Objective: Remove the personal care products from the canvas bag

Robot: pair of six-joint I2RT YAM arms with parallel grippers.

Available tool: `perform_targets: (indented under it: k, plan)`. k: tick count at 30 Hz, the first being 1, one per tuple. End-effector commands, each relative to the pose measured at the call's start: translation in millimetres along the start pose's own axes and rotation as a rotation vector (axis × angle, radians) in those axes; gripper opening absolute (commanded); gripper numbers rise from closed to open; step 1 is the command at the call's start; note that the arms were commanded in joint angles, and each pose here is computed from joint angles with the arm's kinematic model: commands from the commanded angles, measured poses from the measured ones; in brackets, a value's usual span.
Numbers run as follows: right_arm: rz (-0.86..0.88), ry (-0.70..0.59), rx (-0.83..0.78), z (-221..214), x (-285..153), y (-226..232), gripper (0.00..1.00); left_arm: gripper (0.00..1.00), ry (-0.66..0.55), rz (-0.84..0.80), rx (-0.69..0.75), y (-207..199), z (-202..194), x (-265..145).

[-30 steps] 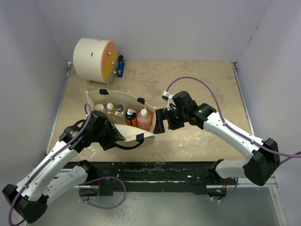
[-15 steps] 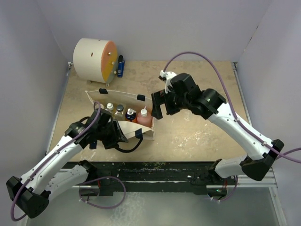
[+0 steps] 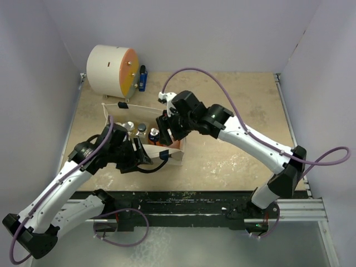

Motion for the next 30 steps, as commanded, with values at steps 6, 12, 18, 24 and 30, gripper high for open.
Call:
perform_targets:
  k: [6,12,18,24,30]
  plan:
    - [0.042,0.035,0.073,-38.3,9.9,-9.9,0.48,0.95,-0.246,-0.205,0.021,-31.4,19.9,-51.1]
    - [0.092,0.021,0.175,-65.0,19.2,-9.3,0.46,0.99,-0.207,-0.025,-0.166,-16.8,16.8,-34.1]
    - [0.013,-0.027,0.220,-85.7,37.2,-22.0,0.46,0.91,-0.142,0.070,-0.152,1.6,6.8,-11.0]
    - [-0.266,-0.172,0.148,-75.4,39.5,-46.6,0.47,0.85,0.015,0.024,-0.024,8.0,-3.9,12.2]
    - [-0.365,-0.268,0.102,-52.2,44.0,-48.4,0.48,0.87,0.045,0.013,0.080,1.2,3.0,9.2]
Point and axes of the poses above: each gripper's point midway between its finger pads, its own x axis out along the fingers, its own y axis along the line the jaws close on, z = x × y, the point moved 10 cm from there along -x, back along the fingers, and after that the axes turned 8 degrees about x, right-handed, at the moved point
